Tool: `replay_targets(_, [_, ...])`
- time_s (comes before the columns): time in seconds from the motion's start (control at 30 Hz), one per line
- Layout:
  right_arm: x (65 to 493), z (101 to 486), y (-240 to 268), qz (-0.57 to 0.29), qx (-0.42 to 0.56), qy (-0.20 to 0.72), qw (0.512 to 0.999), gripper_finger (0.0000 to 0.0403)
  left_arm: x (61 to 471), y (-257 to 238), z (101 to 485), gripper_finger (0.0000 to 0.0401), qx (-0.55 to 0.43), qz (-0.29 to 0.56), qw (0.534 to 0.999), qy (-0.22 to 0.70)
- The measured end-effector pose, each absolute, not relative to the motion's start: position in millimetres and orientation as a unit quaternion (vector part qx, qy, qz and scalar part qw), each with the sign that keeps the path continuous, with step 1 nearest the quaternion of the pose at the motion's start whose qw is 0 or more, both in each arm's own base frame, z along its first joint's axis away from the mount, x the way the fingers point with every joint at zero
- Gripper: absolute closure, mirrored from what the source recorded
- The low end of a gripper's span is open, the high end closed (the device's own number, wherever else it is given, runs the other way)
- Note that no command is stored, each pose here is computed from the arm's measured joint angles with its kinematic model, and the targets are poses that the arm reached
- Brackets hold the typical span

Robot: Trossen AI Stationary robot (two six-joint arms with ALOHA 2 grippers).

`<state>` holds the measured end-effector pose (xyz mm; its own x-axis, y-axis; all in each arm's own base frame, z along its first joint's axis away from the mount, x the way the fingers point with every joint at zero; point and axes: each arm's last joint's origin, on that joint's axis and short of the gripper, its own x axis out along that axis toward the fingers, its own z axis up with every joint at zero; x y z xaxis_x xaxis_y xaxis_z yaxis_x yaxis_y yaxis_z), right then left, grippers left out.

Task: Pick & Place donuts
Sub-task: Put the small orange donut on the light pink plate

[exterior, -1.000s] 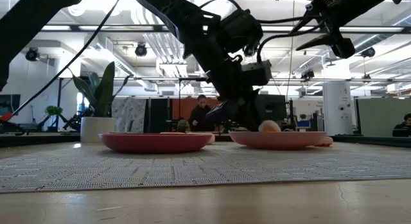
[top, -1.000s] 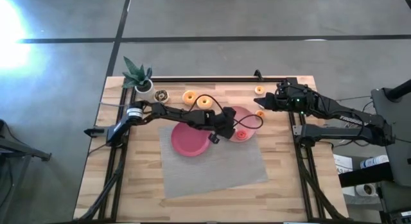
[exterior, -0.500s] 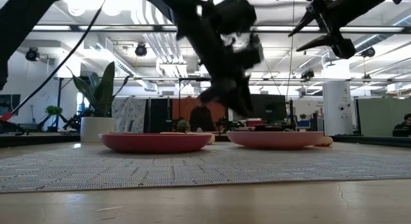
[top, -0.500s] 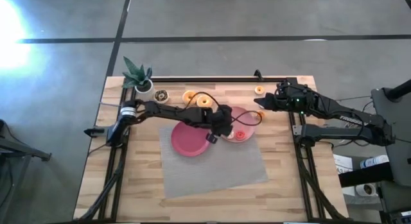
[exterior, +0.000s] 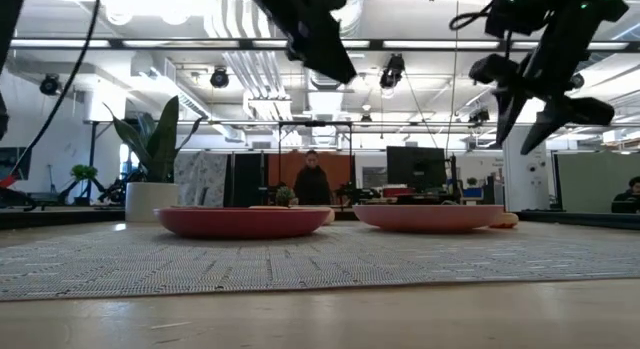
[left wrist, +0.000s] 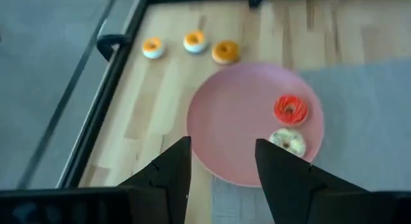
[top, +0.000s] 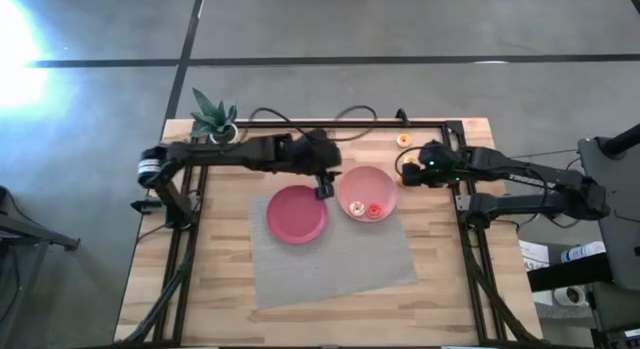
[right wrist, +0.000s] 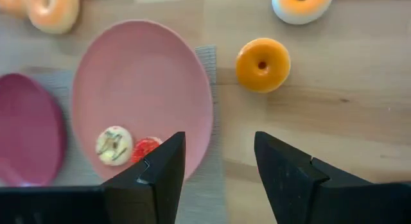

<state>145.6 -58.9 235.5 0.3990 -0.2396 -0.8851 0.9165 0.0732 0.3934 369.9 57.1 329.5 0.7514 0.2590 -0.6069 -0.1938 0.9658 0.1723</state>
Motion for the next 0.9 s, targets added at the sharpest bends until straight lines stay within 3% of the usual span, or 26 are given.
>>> replay_targets(0.27, [162.4, 222.7, -71.3, -0.441, 0.491, 0.355, 0.662, 0.0225, 335.4, 52.7, 345.3, 0.0255, -0.013, 0.148, 0.951, 0.272])
replay_targets(0.53, [168.2, 227.0, -83.4, -0.436, 0.492, 0.317, 0.684, 0.0225, 312.6, 48.3, 346.2, 0.0254, -0.038, 0.15, 0.953, 0.26])
replay_targets(0.9, [170.6, 239.6, -87.0, -0.427, 0.479, 0.303, 0.704, 0.0225, 308.6, 47.8, 347.3, 0.0254, -0.038, 0.15, 0.955, 0.254])
